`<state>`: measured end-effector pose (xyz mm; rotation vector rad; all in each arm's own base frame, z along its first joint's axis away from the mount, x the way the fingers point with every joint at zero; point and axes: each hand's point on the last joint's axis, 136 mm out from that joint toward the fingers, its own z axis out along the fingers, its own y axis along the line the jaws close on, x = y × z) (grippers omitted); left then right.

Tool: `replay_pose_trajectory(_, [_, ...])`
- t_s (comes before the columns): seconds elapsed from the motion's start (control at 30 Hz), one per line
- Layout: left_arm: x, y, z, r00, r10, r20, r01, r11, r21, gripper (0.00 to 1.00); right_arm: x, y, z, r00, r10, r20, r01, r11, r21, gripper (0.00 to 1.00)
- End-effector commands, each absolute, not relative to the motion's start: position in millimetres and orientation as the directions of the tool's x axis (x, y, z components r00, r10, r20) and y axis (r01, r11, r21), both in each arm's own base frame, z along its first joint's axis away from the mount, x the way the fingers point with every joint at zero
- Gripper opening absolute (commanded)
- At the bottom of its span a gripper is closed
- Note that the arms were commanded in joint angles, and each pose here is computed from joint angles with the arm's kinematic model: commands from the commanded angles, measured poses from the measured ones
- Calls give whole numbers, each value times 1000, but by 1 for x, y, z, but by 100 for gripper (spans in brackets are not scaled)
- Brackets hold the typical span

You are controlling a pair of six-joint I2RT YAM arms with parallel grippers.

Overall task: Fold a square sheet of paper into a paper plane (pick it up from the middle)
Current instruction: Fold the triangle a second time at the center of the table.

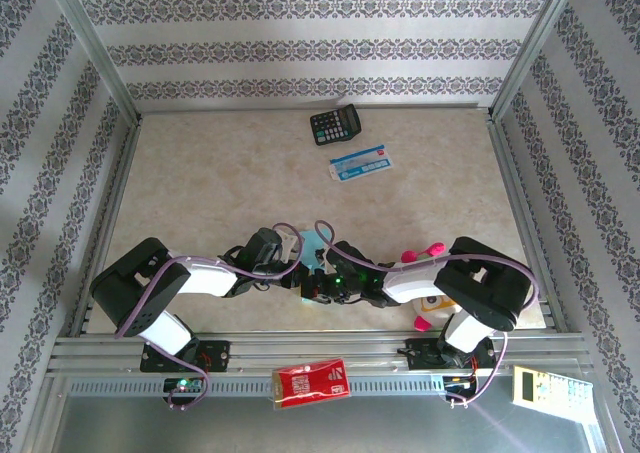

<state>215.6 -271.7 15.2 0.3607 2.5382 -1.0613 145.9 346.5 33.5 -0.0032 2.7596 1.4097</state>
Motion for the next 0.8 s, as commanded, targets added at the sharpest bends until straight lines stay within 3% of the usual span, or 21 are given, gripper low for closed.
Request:
replay_pose_trajectory(0.0, [197, -240, -33, -951, 106, -291, 255, 799, -545, 0, 149, 345, 22, -998, 48, -33, 3, 604, 797, 4])
replay_pose_trajectory(0.5, [197, -240, -34, -950, 112, -293, 261, 799, -541, 0, 146, 325, -7, -996, 84, 35, 82, 654, 752, 3])
replay_pose_trajectory(0.77, [197, -240, -35, -950, 114, -291, 261, 800, -540, 0, 159, 338, 35, -996, 84, -23, 29, 569, 822, 4])
